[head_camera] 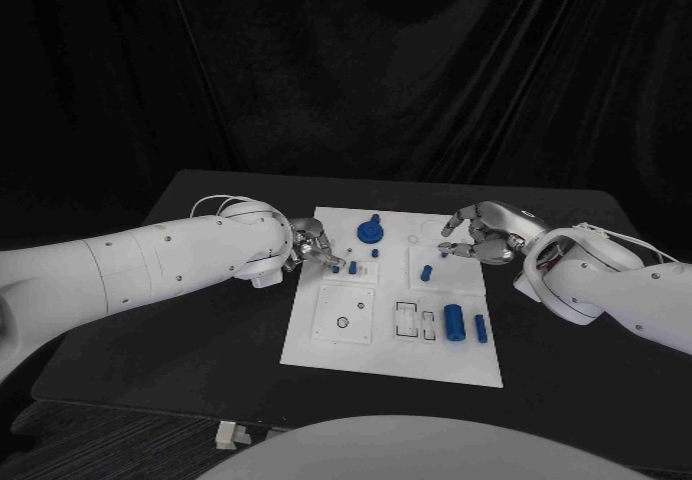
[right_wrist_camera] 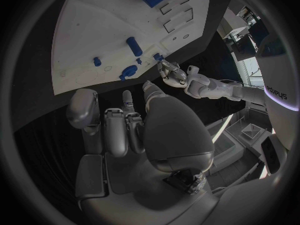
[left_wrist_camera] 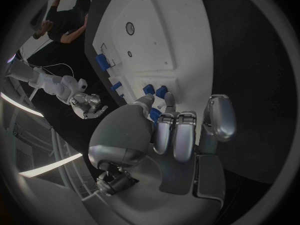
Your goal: Assemble the parts on the task board
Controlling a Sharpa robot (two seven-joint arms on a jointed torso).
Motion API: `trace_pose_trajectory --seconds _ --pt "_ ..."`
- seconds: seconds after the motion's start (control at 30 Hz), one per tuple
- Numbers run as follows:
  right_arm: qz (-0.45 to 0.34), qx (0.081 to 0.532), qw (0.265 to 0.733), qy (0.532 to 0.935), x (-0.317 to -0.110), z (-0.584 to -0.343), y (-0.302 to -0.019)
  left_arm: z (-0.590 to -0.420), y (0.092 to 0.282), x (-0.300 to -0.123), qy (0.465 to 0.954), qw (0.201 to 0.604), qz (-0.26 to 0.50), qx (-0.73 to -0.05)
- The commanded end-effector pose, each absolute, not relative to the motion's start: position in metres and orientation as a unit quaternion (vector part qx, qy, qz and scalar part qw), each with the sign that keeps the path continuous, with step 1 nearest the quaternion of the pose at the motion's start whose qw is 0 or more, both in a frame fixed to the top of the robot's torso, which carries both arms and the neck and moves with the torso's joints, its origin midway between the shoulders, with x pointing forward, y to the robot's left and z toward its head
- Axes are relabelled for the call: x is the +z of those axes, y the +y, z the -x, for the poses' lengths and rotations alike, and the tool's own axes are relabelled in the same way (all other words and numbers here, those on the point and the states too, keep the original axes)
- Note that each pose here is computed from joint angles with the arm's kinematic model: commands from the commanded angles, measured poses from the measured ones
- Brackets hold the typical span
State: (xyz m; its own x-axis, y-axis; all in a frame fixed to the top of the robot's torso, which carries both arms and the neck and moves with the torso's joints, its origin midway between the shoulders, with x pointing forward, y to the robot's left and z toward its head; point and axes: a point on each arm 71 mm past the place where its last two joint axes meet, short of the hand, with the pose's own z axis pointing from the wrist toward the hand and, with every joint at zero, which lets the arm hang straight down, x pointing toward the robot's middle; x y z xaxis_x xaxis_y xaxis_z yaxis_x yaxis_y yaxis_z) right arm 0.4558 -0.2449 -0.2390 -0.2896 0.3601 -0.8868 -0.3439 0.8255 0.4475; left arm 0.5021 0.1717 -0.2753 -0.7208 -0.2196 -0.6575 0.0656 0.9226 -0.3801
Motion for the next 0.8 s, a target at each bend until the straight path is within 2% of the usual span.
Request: trace_pose_trajectory --seconds 0.03,0.47,0.8 --pt "-0.009 0.290 0.595 0.750 -0.2403 -0.4555 -0.2454 -0.4991 0.1680 -0.2773 0.913 0.358 0.035 -0.193" --pt "-0.009 0.290 0.594 0.750 -0.2406 -0.4557 -0.2450 -0.4983 0.1673 -0.2788 0.916 0.352 0.032 -0.190" --pt "-0.010 0.290 0.595 0.750 -0.2406 -0.4559 -0.2449 -0.5007 0.1649 -0.2765 0.905 0.368 0.035 -0.209"
